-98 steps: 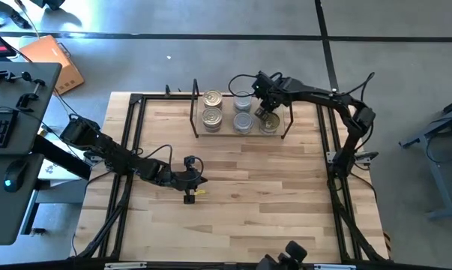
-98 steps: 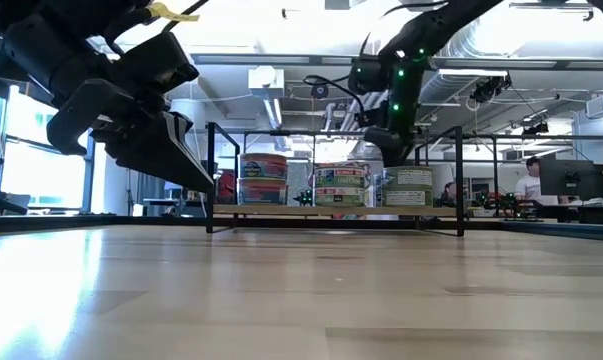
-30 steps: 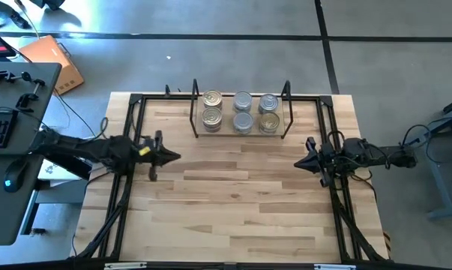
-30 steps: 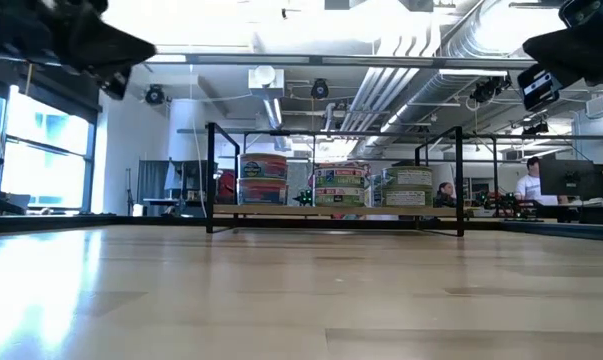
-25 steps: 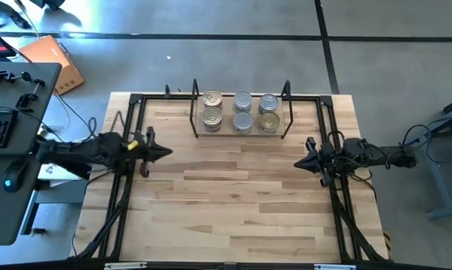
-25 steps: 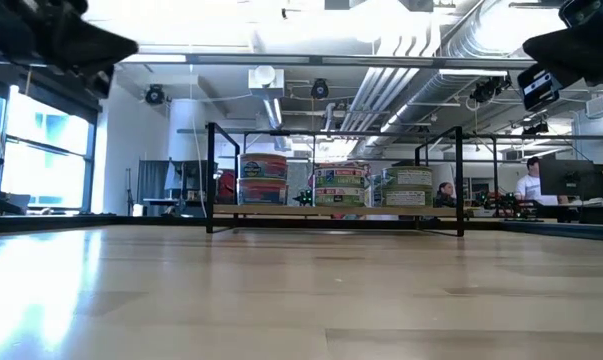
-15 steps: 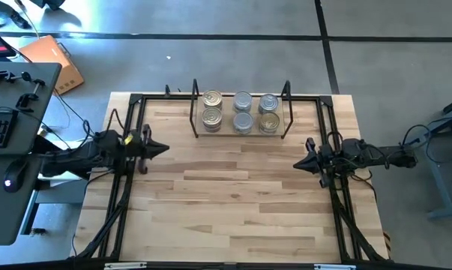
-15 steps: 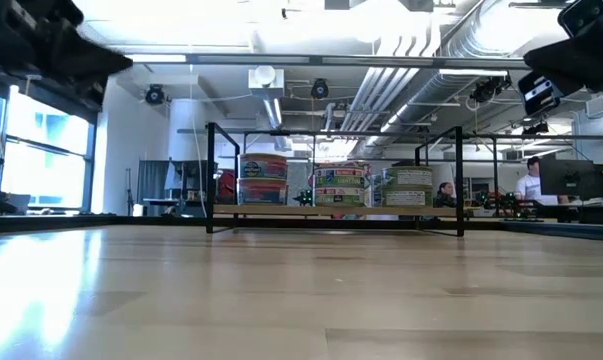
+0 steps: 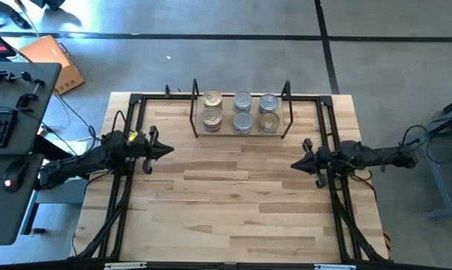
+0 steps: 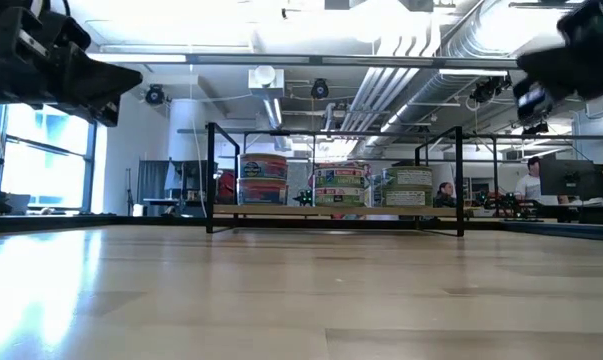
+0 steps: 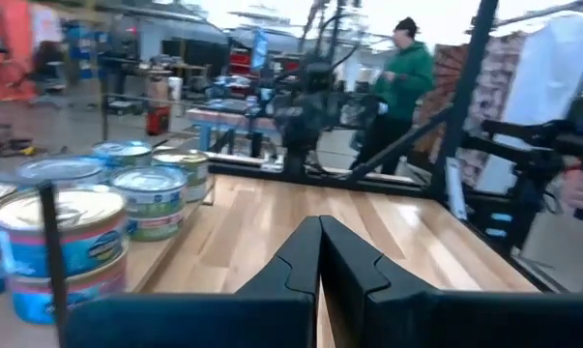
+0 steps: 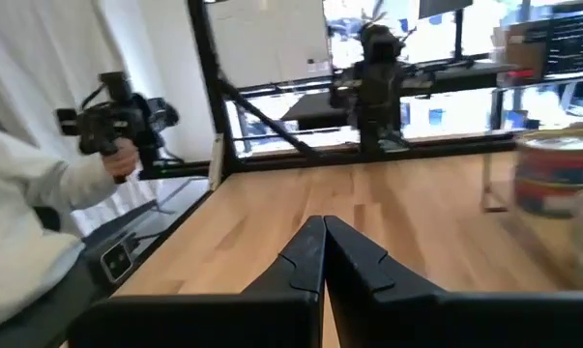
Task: Stack canned seafood by type on shelf
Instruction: Return to Home Position
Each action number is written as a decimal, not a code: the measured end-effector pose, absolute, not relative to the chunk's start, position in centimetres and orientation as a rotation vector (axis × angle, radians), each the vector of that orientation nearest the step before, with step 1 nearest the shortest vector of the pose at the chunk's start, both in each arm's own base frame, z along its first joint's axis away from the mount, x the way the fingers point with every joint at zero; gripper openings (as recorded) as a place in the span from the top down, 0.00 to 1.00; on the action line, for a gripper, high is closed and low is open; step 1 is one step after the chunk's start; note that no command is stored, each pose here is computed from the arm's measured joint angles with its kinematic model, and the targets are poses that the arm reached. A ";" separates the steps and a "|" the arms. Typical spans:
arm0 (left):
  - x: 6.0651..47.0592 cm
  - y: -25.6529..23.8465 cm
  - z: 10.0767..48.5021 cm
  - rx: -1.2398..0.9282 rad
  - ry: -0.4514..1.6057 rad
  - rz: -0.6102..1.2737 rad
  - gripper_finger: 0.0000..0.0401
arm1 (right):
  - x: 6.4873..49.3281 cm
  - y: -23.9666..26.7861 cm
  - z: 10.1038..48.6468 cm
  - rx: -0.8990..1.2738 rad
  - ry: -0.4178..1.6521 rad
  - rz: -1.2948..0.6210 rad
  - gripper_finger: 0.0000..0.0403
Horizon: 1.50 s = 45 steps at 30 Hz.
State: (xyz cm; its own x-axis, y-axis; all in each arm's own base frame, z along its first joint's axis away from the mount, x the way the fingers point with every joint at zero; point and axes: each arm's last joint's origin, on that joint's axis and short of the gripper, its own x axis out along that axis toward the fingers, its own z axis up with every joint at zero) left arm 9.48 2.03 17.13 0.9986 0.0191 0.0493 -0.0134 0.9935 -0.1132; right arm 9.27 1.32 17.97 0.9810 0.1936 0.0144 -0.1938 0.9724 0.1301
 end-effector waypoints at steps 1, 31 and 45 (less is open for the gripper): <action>9.5 2.1 17.2 -0.107 -0.051 0.001 1.00 | 9.6 1.4 17.0 0.133 -0.003 0.206 1.00; 10.0 0.5 16.4 -0.023 0.030 0.040 1.00 | 9.9 0.9 16.7 0.035 -0.002 0.038 1.00; 10.0 0.5 16.4 -0.023 0.030 0.040 1.00 | 9.9 0.9 16.7 0.052 -0.002 0.040 1.00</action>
